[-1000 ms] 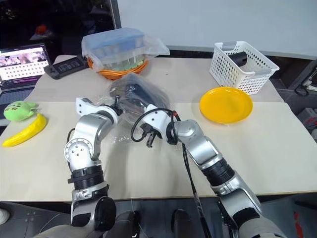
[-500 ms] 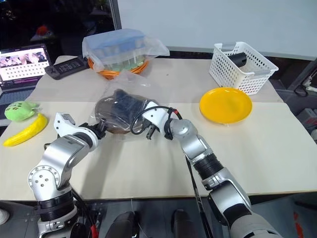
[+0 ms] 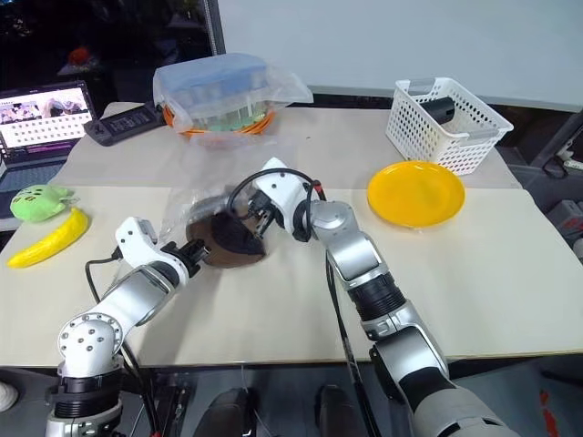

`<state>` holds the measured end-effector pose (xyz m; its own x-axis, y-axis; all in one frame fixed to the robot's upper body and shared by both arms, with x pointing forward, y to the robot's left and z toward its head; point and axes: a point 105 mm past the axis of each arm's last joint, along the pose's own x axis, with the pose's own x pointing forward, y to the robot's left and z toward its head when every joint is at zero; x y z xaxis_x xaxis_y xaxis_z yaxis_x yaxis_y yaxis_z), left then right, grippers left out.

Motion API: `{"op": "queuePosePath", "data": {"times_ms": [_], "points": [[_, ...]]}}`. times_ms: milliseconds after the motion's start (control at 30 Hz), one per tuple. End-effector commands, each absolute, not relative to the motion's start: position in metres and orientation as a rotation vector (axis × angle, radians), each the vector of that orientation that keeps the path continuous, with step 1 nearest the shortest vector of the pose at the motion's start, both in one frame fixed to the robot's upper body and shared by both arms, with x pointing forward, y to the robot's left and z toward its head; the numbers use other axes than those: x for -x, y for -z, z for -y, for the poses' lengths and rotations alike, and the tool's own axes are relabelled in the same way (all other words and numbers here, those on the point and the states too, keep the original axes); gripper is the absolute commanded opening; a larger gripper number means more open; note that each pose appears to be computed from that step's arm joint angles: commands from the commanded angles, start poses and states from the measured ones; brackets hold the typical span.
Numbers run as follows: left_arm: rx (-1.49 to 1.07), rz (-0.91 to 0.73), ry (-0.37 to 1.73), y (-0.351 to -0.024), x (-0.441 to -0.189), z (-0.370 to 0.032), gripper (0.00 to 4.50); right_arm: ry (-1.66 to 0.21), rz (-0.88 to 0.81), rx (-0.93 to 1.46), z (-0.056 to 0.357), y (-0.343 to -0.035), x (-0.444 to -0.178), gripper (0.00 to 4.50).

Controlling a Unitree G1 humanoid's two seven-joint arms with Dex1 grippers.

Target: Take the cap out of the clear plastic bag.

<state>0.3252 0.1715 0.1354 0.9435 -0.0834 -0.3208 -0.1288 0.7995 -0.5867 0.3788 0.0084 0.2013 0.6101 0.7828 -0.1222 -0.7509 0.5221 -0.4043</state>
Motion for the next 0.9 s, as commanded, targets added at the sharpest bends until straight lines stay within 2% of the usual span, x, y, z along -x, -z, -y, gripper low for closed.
{"op": "queuePosePath", "data": {"times_ms": [33,233,400,600,900], "points": [[0.584,-0.370,0.136,-0.143,-0.316,-0.148,0.09,-0.913,0.167,0.467,-0.010,-0.226,-0.375,0.00],[0.502,-0.382,0.307,-0.163,-0.295,-0.141,0.09,-0.904,0.143,0.487,-0.007,-0.218,-0.380,0.00],[0.458,-0.415,0.467,-0.181,-0.268,-0.138,0.09,-0.882,0.121,0.522,-0.003,-0.207,-0.391,0.00],[0.404,-0.456,0.483,-0.189,-0.250,-0.161,0.09,-0.813,0.109,0.676,0.015,-0.191,-0.418,0.00],[-0.051,-0.556,1.034,-0.216,-0.170,-0.147,0.09,-0.777,0.112,0.757,0.025,-0.184,-0.440,0.00]]}}
